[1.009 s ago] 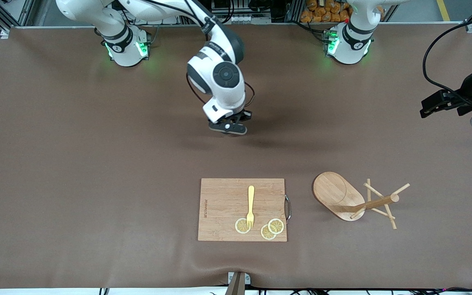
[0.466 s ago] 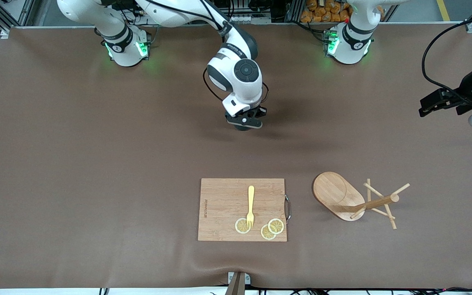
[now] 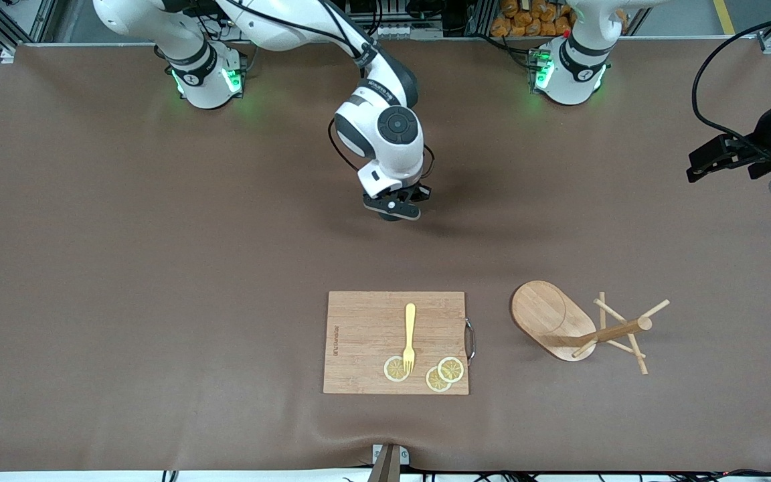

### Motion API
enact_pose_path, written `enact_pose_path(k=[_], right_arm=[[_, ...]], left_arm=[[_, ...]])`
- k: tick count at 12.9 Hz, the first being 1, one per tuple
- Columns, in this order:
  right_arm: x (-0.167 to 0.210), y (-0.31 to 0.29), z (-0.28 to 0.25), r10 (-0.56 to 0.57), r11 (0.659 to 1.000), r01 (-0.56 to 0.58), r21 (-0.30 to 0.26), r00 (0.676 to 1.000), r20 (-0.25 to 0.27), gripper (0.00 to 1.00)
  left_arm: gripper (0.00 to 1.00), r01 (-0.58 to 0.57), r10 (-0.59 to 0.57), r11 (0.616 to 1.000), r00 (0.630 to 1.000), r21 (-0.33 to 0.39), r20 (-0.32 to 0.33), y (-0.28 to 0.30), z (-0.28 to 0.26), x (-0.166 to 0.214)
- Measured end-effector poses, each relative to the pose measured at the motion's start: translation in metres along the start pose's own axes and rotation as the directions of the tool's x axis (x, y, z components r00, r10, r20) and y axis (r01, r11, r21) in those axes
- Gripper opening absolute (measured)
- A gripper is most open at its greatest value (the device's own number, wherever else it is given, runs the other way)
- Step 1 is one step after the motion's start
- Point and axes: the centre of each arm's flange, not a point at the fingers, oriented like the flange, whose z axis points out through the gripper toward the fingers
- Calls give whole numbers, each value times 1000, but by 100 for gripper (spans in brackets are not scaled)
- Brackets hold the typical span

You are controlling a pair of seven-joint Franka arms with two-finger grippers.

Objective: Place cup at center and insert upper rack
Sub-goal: 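Lift the teal mug with the right gripper toward the table center, then set the mug down, open the right gripper while the left gripper approaches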

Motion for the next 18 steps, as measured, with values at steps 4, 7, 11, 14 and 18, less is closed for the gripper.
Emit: enact_pose_path(k=[4, 7, 11, 14, 18], right_arm=[[1, 1, 5, 54, 999, -54, -7, 999, 1, 4], [1, 1, 5, 60, 998, -60, -7, 998, 1, 33], [8, -11, -17, 62, 997, -61, 40, 998, -14, 80], [35, -9, -59, 93, 995, -92, 49, 996, -15, 100], [80, 36, -203, 70, 997, -70, 25, 998, -1, 100]], left_arm=[[100, 25, -25, 1000, 1000, -5, 2, -13, 1, 1], [100, 9, -9, 1000, 1000, -7, 4, -14, 1, 2], [100, 3, -3, 1000, 1000, -16, 7, -15, 3, 2], [100, -1, 1, 1000, 1000, -28, 10, -11, 4, 3], [100, 73, -70, 994, 997, -85, 36, 21, 10, 3]])
